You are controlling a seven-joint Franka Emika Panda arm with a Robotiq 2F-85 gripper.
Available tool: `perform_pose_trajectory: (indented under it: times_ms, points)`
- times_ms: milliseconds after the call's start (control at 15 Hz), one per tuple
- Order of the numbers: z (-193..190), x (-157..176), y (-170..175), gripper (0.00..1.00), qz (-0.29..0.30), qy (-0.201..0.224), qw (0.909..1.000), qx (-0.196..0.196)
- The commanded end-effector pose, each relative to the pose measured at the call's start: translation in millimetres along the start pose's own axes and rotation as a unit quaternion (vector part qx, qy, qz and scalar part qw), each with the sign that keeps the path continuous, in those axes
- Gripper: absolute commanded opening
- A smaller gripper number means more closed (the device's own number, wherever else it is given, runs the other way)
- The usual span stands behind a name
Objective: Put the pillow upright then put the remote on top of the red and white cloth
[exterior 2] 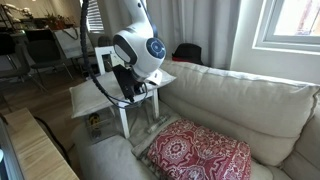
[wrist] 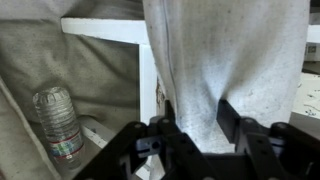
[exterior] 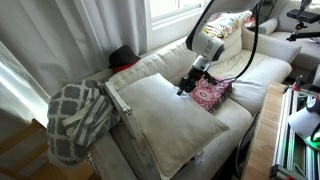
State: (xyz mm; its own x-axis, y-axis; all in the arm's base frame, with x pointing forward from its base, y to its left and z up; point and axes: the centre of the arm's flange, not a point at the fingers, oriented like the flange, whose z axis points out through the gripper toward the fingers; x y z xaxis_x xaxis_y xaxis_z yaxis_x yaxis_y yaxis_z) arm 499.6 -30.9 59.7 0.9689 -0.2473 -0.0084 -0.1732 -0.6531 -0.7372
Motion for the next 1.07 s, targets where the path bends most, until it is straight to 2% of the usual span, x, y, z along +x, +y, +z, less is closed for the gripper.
perform_pose_trajectory:
  times_ms: [0, 200, 333, 467, 1000]
  points:
    - [1, 3, -6, 0.19, 0.001, 0.006, 0.9994, 0.033]
    - [-3, 3, -29, 0.00, -0.010, 0.000, 0.9993, 0.035]
    - [-7, 2, -48, 0.03, -0.004, 0.006, 0.9995, 0.032]
    - [-12, -2, -72, 0.01, -0.013, 0.005, 0.9994, 0.032]
    - [-32, -12, -167, 0.03, -0.021, 0.019, 0.9993, 0.026]
